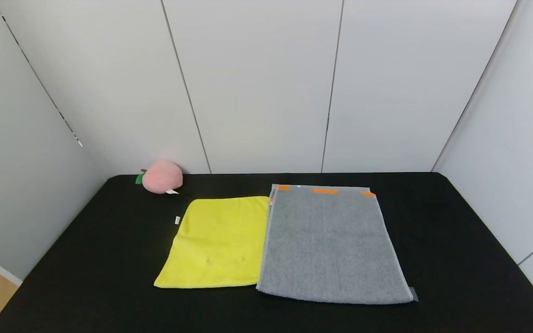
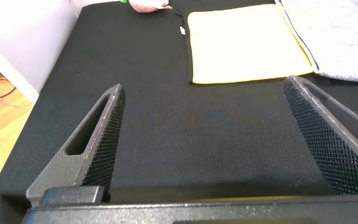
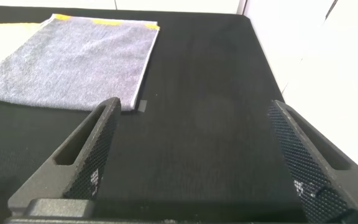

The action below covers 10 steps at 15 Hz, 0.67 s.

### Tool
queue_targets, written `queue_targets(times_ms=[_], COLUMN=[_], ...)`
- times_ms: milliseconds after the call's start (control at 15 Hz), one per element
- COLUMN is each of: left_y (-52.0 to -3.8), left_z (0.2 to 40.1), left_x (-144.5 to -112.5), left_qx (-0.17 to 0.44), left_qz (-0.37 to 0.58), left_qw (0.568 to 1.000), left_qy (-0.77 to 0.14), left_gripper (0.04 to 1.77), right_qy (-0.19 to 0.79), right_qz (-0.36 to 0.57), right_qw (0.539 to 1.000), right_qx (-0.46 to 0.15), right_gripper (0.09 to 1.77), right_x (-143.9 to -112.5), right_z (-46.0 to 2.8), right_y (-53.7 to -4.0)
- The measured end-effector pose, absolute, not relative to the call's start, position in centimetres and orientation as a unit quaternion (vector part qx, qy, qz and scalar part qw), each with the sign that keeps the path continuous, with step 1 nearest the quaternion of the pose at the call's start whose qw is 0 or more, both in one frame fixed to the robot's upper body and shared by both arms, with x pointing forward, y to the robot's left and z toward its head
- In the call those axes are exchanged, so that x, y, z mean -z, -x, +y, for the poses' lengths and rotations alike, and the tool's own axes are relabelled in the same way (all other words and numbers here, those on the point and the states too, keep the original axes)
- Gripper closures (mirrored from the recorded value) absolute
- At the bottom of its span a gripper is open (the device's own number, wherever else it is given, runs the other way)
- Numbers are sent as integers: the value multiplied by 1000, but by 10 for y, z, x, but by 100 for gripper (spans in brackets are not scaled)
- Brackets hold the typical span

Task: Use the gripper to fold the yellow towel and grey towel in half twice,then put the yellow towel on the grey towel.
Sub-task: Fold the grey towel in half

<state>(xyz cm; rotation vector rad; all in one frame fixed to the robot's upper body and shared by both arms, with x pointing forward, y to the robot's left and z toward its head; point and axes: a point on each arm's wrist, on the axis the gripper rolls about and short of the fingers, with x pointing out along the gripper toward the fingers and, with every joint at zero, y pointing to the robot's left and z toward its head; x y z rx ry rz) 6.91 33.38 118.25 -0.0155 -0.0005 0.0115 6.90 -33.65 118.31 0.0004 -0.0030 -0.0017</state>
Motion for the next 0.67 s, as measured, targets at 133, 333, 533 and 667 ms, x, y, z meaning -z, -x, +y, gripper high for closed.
queue_targets(times_ms=[133,333,533,667], left_y=[-69,-69,-69,-69], left_z=[334,334,334,334], left_x=[-1183,-1183,-1183,-1182], left_qx=[-6,-6,-5,-2], left_qz=[0,-2,-1,0], left_qw=[1000,1000,1000,1000], left_qy=[8,7,4,2], left_gripper=[5,5,5,5], right_qy=[3,7,6,4], right_qz=[-1,0,0,-1], right_qw=[1000,1000,1000,1000], right_qx=[0,0,0,0], right_gripper=[15,15,15,15], right_x=[-1183,-1183,-1183,-1183], right_z=[-336,-336,-336,-336], right_y=[-69,-69,-69,-69])
